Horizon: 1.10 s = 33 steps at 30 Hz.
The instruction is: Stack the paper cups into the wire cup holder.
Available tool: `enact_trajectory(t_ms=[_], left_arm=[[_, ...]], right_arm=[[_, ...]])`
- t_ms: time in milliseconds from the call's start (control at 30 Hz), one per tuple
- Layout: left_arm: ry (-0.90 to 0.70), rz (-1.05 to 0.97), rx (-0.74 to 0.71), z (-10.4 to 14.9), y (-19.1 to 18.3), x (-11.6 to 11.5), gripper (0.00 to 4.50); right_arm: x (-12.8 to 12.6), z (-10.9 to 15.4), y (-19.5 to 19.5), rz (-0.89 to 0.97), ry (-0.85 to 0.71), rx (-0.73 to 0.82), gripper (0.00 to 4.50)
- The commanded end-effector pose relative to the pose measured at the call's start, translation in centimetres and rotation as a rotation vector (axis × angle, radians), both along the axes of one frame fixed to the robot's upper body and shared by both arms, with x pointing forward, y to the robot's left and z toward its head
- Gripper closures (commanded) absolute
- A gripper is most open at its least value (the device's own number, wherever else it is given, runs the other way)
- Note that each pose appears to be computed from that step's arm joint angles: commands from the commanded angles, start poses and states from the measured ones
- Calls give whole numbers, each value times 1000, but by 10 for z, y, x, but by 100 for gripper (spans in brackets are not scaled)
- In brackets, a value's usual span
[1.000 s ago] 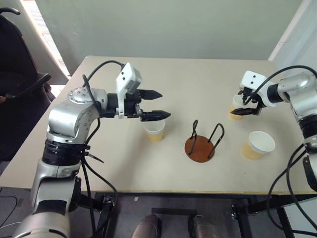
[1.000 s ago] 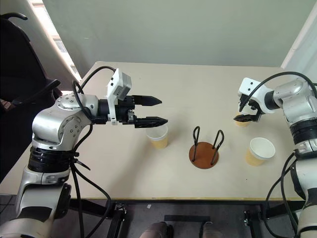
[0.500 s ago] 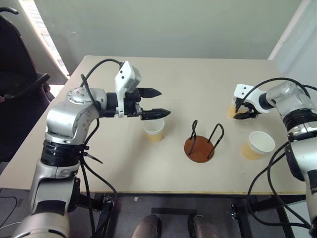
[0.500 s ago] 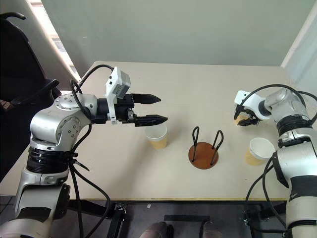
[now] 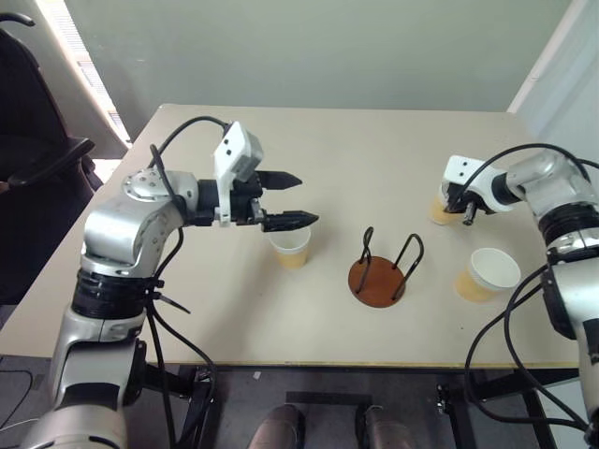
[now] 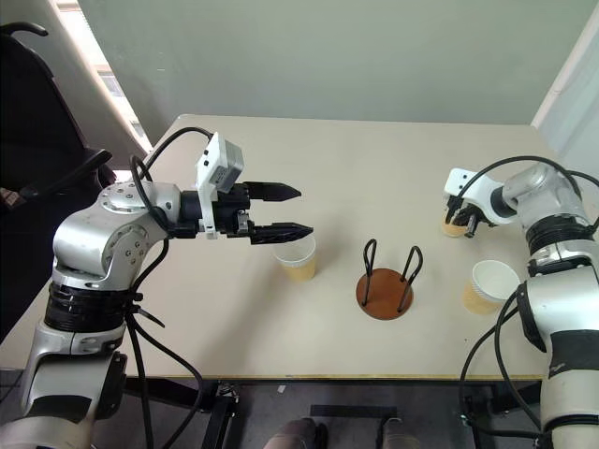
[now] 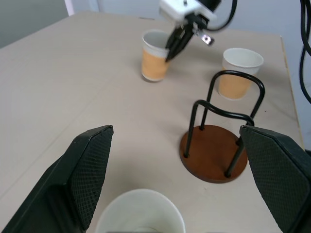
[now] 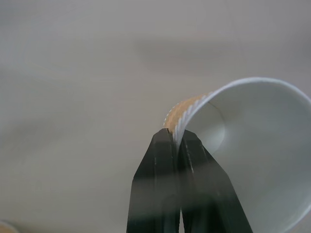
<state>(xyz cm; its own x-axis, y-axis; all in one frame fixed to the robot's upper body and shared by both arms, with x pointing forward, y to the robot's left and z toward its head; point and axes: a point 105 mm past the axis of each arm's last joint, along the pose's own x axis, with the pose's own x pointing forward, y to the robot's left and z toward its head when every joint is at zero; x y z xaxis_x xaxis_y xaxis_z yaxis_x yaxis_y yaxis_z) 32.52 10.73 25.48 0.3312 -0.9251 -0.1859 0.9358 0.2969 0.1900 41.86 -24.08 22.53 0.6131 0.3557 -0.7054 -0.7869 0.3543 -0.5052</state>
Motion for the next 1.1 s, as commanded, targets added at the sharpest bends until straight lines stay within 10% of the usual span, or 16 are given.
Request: enact_trajectory(t_ms=[33, 400, 1100], left_arm=[[-77, -96, -32, 17, -3, -17, 0], [-38, -180, 34, 8, 4, -24, 0], [-38, -176, 31, 5, -2, -23, 0]], right_arm=[[-32, 69, 39, 246, -82, 87, 443], [-134, 88, 93, 535, 2, 34, 443], [-121, 25, 114, 631, 75, -123, 406]])
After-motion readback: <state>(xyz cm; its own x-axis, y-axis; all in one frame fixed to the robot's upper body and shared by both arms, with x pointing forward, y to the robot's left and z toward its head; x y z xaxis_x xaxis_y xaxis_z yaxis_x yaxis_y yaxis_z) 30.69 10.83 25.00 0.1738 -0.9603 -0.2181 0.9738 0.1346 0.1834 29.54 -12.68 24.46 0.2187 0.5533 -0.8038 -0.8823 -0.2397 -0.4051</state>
